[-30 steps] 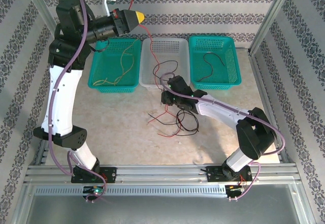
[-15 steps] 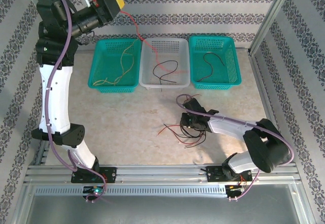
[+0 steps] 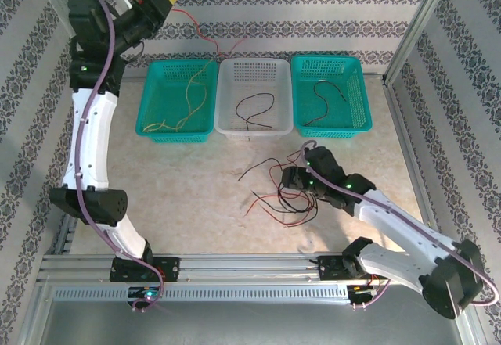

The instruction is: Untangle the cables

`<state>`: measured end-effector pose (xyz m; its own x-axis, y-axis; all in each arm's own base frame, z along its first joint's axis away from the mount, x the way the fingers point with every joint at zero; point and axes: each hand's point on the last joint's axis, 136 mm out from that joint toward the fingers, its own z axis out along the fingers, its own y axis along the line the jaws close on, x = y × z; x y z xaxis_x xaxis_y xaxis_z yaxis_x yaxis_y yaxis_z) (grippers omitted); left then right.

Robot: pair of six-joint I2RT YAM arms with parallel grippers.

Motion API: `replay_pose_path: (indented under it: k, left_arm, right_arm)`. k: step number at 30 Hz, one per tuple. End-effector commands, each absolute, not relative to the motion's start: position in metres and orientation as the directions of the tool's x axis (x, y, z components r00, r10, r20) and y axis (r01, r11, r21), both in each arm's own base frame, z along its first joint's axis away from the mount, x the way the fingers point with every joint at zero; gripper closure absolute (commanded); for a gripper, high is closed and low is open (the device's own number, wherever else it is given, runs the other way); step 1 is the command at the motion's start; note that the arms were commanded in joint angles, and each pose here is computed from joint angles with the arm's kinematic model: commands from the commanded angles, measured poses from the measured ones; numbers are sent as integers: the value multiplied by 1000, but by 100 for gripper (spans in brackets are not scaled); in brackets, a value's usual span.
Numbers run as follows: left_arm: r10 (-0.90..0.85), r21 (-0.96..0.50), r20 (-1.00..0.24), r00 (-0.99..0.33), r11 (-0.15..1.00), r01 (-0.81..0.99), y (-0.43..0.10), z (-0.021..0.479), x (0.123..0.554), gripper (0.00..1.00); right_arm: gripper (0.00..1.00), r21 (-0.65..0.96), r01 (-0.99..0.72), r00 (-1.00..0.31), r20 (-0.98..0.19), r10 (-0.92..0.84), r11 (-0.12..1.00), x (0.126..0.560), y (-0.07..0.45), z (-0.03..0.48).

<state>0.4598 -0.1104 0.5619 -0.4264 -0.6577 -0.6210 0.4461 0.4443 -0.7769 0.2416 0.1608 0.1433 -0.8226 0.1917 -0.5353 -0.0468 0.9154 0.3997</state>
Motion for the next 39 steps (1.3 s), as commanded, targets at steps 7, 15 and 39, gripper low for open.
replay_pose_path:
  k: [7, 15, 39]
  left_arm:
    - [-659, -703, -600, -454, 162, 693, -174, 600, 458, 100]
    - [-662, -645, -586, -468, 30, 764, -254, 584, 477, 100]
    - [-301, -717, -679, -669, 466, 519, -432, 304, 562, 100]
  right_arm:
    - [26, 359, -40, -706, -670, 228, 933, 237, 127, 240]
    - [26, 367, 58, -670, -675, 309, 929, 226, 97, 251]
    - [26, 361, 249, -634, -641, 433, 899, 171, 34, 237]
